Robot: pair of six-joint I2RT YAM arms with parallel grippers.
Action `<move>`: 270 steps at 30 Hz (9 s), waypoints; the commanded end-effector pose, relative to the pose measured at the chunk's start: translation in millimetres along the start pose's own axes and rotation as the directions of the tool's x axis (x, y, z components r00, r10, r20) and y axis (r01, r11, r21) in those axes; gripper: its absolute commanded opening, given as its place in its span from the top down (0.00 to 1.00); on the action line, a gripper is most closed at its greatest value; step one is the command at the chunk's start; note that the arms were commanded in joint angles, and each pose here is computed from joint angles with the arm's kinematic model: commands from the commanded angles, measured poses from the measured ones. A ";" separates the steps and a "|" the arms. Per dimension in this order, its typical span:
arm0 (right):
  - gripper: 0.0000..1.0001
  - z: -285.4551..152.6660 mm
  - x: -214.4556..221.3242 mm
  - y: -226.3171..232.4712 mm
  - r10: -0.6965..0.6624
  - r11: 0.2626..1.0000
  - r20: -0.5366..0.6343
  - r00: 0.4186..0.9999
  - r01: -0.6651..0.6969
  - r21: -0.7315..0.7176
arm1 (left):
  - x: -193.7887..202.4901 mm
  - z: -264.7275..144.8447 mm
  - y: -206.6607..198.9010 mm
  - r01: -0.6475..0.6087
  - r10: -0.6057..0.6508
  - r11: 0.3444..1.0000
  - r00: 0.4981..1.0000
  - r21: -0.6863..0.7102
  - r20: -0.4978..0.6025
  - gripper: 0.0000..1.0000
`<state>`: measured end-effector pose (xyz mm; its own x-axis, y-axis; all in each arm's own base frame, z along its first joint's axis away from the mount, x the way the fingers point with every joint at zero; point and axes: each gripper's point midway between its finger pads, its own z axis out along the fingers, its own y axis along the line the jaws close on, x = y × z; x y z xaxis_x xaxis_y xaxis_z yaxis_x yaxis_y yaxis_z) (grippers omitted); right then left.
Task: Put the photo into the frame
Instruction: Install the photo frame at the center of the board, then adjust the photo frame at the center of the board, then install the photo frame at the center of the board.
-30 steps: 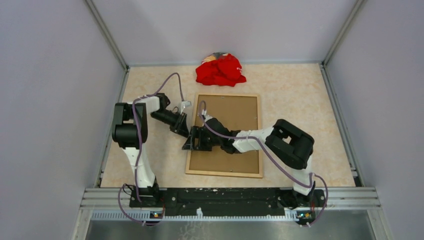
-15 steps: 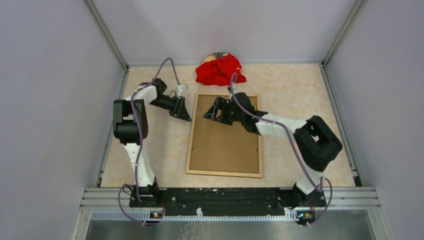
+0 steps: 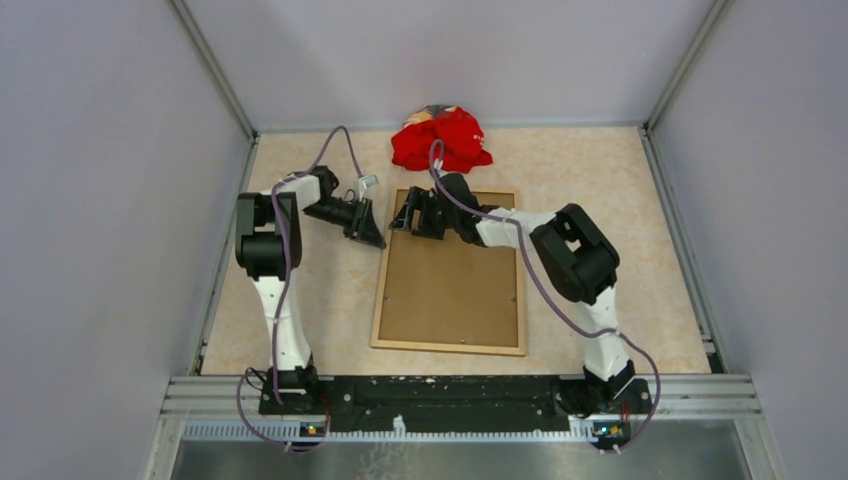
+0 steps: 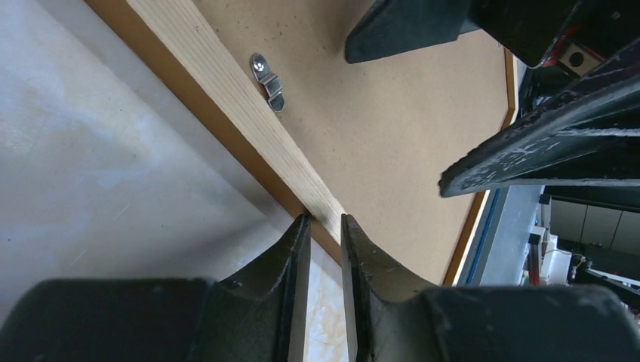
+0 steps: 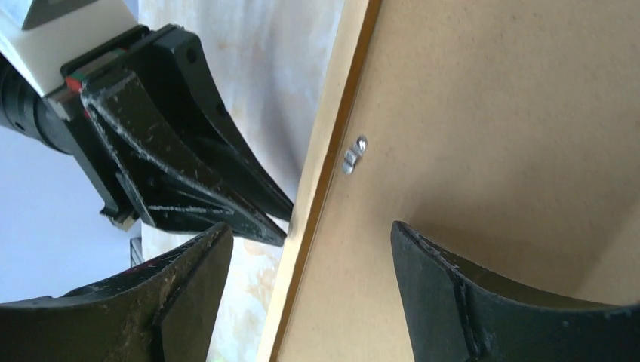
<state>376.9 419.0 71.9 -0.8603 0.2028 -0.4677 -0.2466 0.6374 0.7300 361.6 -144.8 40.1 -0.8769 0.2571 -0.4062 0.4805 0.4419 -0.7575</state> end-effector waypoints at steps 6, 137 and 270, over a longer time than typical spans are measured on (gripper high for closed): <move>0.25 28.8 -8.6 9.9 0.029 0.997 -0.022 0.999 -0.030 -0.069 | -0.6 7.0 2.6 -0.015 0.014 0.999 1.000 0.031 0.015 0.74; 0.01 -271.5 72.2 -126.1 0.156 0.873 0.154 0.976 -0.209 0.441 | -19.2 -81.1 63.8 -0.080 0.092 0.963 0.995 -0.257 0.038 0.72; 0.50 -154.3 188.2 -27.9 -0.819 0.403 -0.394 0.418 0.907 0.125 | 57.2 -85.1 -80.5 -0.308 0.302 0.943 0.951 -0.126 -0.060 0.01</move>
<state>146.4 319.9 38.0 -0.3813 -0.7090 -0.5932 -0.8281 0.5472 -0.1217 287.2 -92.3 111.0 -0.7198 0.4147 -0.5567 0.6932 0.4723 -0.5445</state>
